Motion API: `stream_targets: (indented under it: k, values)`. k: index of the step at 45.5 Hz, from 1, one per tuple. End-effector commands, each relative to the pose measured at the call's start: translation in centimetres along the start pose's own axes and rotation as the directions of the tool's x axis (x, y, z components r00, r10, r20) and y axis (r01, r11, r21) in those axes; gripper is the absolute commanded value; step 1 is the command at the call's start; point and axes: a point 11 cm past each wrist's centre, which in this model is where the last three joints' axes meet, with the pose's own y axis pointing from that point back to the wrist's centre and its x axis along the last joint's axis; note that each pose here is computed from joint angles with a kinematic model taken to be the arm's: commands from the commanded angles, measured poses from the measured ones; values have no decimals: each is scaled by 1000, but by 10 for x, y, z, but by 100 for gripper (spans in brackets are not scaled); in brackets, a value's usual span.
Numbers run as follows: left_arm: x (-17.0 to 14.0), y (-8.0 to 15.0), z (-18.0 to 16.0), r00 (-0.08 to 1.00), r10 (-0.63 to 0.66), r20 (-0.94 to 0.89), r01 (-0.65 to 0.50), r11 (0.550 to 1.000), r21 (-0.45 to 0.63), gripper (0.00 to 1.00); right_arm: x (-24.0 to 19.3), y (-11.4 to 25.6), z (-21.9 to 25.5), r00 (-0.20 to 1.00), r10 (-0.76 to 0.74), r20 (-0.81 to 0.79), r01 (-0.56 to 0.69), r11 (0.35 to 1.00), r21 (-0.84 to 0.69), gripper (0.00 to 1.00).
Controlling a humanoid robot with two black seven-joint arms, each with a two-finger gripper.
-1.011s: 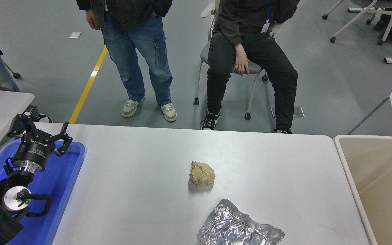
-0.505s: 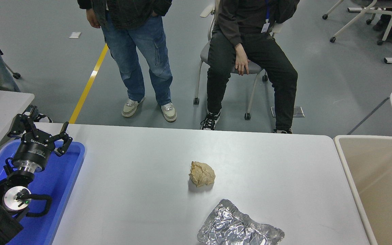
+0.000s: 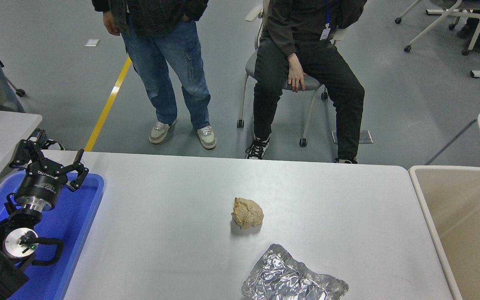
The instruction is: Clean the table surface
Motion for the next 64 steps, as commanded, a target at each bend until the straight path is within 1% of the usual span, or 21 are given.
stream_targets:
  k: [1,5,9,16,19,25,30,37,43,48,51,54,57,64]
  values:
    - [0,0,0,1000,0,0,0,1000,0,100,10,-1,-15,994,31,106,-34,999,29,96]
    - [0,0,0,1000,0,0,0,1000,0,100,16,-2,-27,990,30,136,-38,998,53,96]
    - [0,0,0,1000,0,0,0,1000,0,100,26,-1,-26,975,49,216,-63,996,57,96]
    - [0,0,0,1000,0,0,0,1000,0,100,33,1,-38,905,21,425,-76,991,113,98]
    - [0,0,0,1000,0,0,0,1000,0,100,38,3,-44,856,2,518,-91,985,145,98]
    - [0,0,0,1000,0,0,0,1000,0,100,50,7,-45,793,-5,609,-123,978,168,98]
    - [0,0,0,1000,0,0,0,1000,0,100,58,12,-56,751,-43,659,-137,966,220,98]
    - [0,0,0,1000,0,0,0,1000,0,100,59,25,-85,689,-155,708,-138,931,338,98]
    - [0,0,0,1000,0,0,0,1000,0,100,52,33,-104,647,-225,728,-137,905,402,98]
    - [0,0,0,1000,0,0,0,1000,0,100,48,36,-115,638,-253,728,-140,891,432,98]
    - [0,0,0,1000,0,0,0,1000,0,100,36,41,-125,639,-306,706,-106,874,474,98]
    - [0,0,0,1000,0,0,0,1000,0,100,19,52,-137,637,-395,662,-50,836,546,98]
    - [0,0,0,1000,0,0,0,1000,0,100,11,62,-144,617,-465,634,-21,796,604,98]
    - [0,0,0,1000,0,0,0,1000,0,100,8,74,-157,520,-571,635,-40,726,686,98]
